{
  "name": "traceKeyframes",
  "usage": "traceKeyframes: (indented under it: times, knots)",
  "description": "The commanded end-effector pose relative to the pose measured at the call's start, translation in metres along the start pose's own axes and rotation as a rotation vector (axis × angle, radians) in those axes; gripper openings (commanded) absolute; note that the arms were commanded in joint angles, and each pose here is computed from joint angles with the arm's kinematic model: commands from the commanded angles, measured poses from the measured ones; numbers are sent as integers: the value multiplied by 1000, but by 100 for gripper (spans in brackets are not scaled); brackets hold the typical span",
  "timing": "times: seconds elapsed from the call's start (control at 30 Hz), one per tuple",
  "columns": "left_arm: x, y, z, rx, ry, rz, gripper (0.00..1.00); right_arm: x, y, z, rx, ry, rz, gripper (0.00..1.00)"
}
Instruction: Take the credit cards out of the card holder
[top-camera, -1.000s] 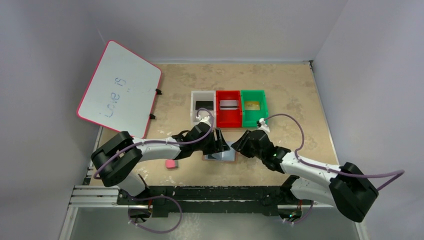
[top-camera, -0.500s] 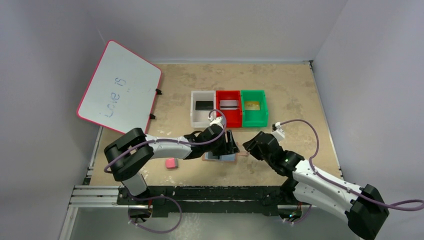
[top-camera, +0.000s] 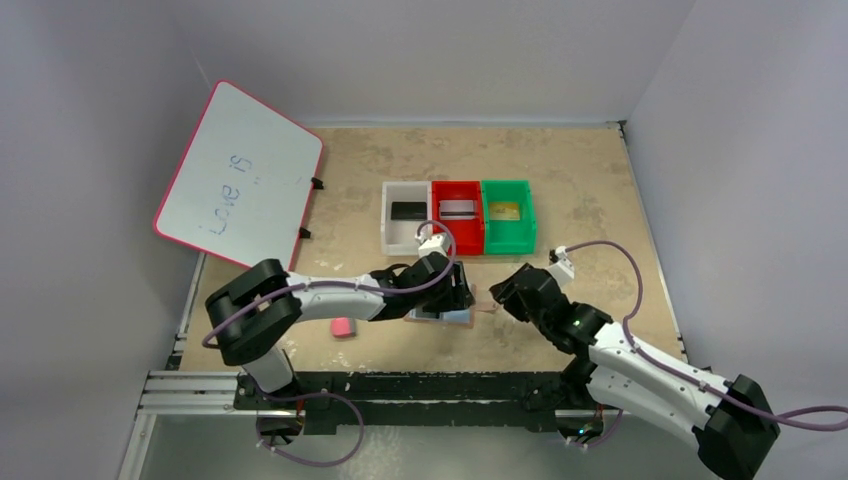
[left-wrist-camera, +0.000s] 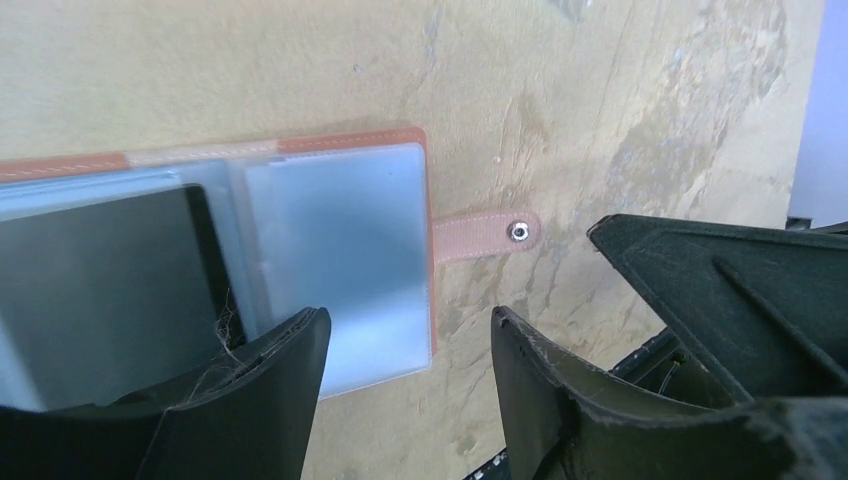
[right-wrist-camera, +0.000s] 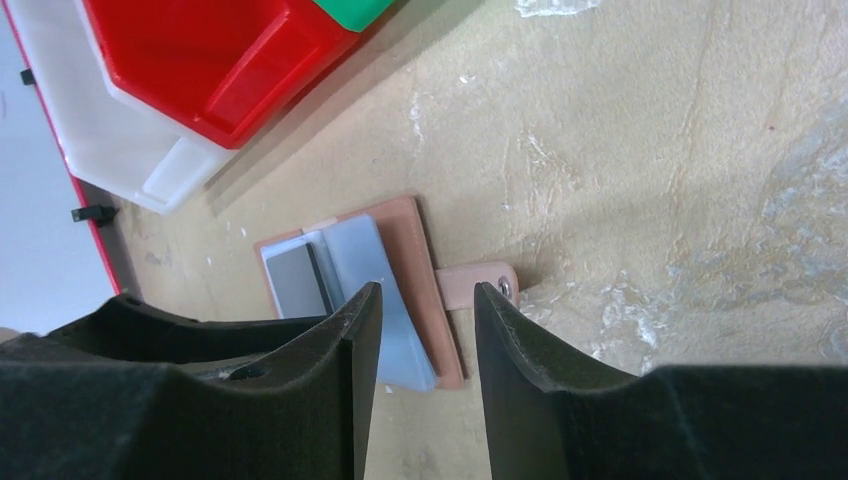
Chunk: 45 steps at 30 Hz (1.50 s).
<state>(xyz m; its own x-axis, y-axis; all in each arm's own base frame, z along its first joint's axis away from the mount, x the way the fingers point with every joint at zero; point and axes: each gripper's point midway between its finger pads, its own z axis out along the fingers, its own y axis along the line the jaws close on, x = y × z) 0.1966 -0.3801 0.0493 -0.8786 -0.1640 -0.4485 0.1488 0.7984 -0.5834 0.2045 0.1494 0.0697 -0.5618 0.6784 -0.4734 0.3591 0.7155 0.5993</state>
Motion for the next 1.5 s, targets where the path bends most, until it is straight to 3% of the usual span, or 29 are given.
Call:
traceKeyframes:
  times: [0.0, 0.17, 0.43, 0.67, 0.8, 1.07, 1.47]
  knots:
    - [-49, -19, -34, -4, -182, 32, 61, -15, 25, -4, -104, -54, -21, 42]
    - [-70, -4, -62, -72, -284, 40, 63, -15, 50, -9, -227, -47, -71, 43]
    - [-101, 53, -113, -316, -493, -3, 70, 13, 101, -20, -491, 89, -191, 48]
    - [-101, 98, -145, -365, -632, -136, 81, 42, 106, 8, -452, 207, -238, 53]
    - [-90, 97, -146, -345, -561, -66, 83, 60, 102, 28, -406, 279, -301, 46]
    - [-84, 101, -149, -356, -526, -62, 82, 88, 94, 54, -347, 394, -351, 40]
    - [-73, 85, -127, -287, -455, -61, 75, 105, 66, 58, -279, 467, -343, 37]
